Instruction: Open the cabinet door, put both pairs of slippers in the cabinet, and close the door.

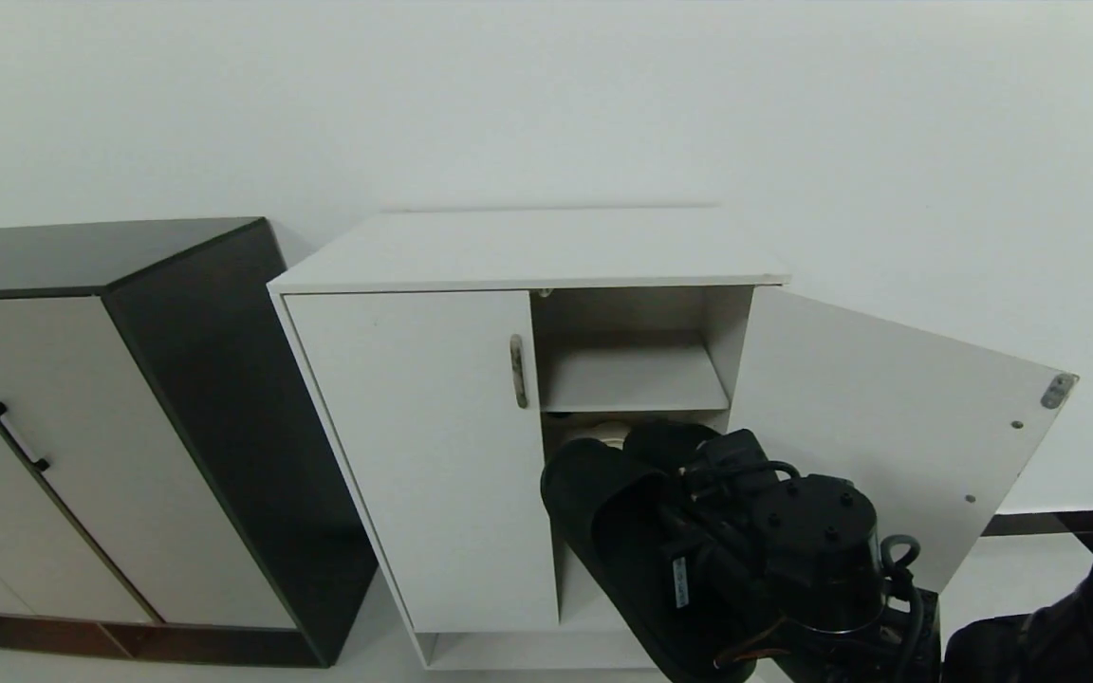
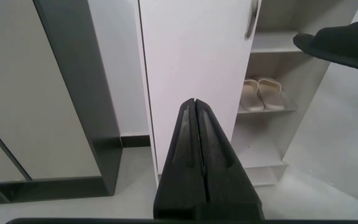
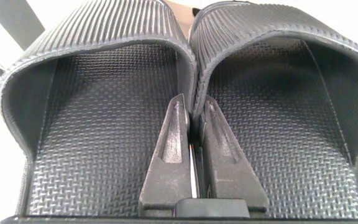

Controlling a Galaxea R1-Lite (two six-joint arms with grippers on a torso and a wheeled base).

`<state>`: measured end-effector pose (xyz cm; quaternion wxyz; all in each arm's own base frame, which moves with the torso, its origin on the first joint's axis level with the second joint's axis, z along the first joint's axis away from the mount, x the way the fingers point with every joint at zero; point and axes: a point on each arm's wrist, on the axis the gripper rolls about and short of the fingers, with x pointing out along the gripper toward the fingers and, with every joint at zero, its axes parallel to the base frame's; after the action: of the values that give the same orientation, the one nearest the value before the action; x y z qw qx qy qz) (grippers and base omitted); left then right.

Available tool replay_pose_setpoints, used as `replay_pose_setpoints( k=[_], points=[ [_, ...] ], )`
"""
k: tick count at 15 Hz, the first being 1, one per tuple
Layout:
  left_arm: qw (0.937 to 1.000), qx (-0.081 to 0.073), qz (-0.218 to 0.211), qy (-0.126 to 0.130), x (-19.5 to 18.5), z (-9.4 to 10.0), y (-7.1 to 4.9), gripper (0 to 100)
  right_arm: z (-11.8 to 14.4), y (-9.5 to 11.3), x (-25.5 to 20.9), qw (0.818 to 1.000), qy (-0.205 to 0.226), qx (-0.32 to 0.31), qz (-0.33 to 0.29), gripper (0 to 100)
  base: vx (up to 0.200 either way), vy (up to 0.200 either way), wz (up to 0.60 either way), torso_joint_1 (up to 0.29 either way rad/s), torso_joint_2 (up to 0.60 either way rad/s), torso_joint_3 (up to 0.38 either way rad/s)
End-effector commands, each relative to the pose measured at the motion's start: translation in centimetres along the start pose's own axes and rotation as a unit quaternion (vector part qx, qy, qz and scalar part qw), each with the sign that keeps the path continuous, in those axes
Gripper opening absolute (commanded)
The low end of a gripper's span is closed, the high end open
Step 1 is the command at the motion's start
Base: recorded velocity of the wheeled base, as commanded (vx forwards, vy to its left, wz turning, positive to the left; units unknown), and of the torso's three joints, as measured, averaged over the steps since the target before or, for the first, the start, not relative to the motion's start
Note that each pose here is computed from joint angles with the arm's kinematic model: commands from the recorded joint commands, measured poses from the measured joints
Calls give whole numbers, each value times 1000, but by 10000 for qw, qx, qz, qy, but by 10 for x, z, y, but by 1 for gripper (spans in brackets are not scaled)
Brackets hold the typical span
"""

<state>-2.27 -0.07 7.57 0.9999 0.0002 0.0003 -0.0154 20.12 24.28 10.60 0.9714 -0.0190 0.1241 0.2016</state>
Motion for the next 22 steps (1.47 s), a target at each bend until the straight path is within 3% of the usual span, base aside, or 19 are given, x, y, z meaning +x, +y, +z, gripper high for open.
replay_pose_setpoints(
  k=[1, 10, 13, 14, 16, 18, 22],
  points=[
    [10000, 6, 1, -3, 0, 0, 0, 0, -3, 1, 2, 10000, 48, -35, -8, 0, 0, 0, 0, -163, 481, 330],
    [10000, -2, 1, -3, 0, 0, 0, 0, -3, 1, 2, 9999, -47, -102, 5, 0, 0, 0, 0, -105, 459, 350],
    [10000, -2, 1, -11, 0, 0, 0, 0, -9, 6, 12, 9988, -403, -266, -22, 0, 0, 0, 0, -28, 388, 349],
    [10000, -10, 9, -3, 0, 0, 0, 0, -7, 7, 17, 9974, -482, -461, -286, 0, 0, 0, 0, -12, 163, 144],
    [10000, -2, 9, -3, 0, 0, 0, 0, 14, 13, 27, 9935, -552, -397, -916, 0, 0, 0, 0, -7, 75, 66],
    [10000, -2, 1, -3, 0, 0, 0, 0, 39, 13, 20, 9922, -335, -396, -1137, 0, 0, 0, 0, 0, 0, 0],
    [10000, -2, 1, -3, 0, 0, 0, 0, 90, 22, 16, 9827, -327, 508, -1752, 0, 0, 0, 0, 0, 0, 0]
  ],
)
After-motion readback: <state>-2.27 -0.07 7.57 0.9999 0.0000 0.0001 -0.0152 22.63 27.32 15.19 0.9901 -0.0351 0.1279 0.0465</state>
